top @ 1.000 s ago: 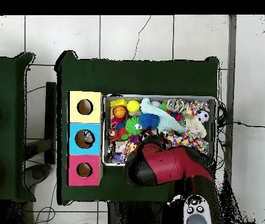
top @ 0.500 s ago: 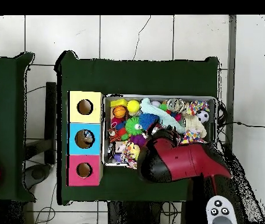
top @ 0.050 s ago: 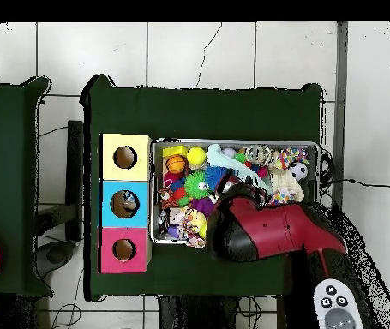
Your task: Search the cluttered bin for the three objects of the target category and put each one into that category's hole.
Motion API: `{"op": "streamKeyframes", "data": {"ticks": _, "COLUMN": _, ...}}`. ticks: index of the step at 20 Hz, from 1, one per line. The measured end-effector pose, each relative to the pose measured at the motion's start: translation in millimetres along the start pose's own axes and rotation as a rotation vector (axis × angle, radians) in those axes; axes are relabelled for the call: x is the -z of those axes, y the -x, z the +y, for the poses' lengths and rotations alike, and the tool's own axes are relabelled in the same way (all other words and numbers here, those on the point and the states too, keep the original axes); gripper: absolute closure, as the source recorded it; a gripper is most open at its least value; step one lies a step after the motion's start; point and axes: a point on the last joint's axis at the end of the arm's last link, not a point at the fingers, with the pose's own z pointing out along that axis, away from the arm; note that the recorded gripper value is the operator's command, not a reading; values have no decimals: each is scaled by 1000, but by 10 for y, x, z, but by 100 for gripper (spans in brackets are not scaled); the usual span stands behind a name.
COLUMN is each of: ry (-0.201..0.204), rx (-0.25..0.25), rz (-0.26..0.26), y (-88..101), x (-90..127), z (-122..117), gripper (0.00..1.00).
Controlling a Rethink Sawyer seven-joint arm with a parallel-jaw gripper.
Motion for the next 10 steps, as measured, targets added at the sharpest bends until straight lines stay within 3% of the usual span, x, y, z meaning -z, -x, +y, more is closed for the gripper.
{"op": "streamKeyframes", "data": {"ticks": 5, "ry": 13, "rx": 60, "rz": 9, "y": -86, "x": -148, "z": -63, "gripper": 0}}
{"op": "streamKeyframes", "data": {"ticks": 10, "ry": 25, "rx": 79, "rz": 20, "y": -141, "x": -299, "z": -203, "gripper": 0}}
